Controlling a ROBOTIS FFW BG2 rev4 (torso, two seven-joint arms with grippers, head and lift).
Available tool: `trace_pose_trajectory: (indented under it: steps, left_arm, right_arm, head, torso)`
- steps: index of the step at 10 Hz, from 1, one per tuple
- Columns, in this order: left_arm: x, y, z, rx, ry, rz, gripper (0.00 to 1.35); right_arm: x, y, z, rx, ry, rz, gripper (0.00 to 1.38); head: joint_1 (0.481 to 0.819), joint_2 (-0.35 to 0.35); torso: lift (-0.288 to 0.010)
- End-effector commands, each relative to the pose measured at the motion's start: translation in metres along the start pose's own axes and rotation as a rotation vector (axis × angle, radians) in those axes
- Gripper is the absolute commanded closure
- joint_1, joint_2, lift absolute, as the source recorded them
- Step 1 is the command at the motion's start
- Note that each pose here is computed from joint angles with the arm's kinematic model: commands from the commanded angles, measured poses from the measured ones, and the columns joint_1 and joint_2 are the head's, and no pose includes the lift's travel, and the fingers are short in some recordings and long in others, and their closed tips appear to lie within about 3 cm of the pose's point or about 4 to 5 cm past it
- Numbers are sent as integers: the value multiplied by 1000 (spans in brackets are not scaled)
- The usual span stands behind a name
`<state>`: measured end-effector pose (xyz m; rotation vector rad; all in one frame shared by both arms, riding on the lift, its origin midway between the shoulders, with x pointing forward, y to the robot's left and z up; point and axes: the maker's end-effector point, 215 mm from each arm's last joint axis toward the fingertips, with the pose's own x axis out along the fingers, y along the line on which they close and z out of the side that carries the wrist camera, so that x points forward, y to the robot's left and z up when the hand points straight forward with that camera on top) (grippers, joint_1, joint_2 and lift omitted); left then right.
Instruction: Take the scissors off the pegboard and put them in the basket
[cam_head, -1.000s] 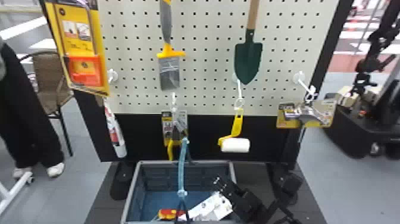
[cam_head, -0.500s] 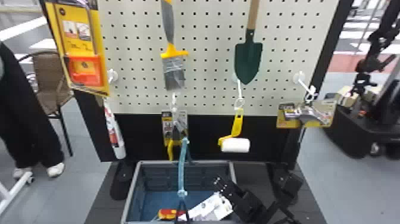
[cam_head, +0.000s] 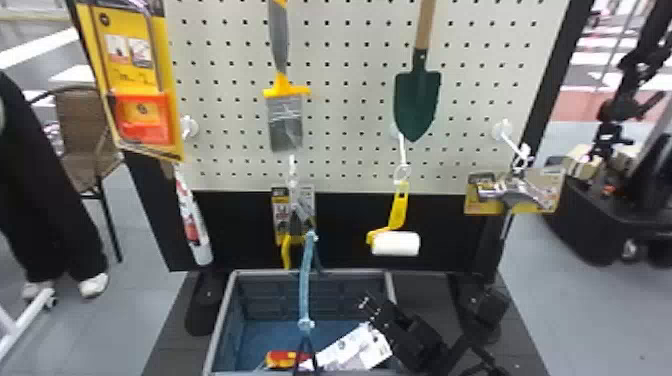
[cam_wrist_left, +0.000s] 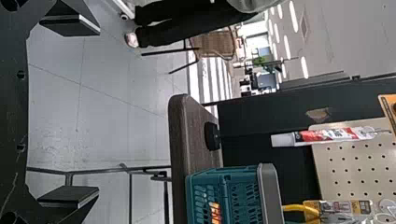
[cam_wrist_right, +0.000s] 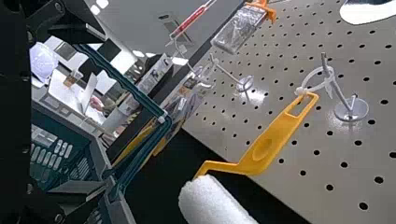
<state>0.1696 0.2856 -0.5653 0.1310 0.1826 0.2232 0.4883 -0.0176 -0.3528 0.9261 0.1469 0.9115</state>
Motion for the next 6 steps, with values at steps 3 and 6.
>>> trace_pose_trajectory:
  steps: [3,6]
  left_arm:
    - [0,-1,0,1,0,-2,102]
    - [2,-1,2,-1,-7,1,102]
  right_arm:
    - [1,1,3,-16,3,1,182]
    - [-43,26,96,-467,-77,-197,182]
  head:
    - [549,0]
    - [549,0]
  torso:
    - [-100]
    - [-100]
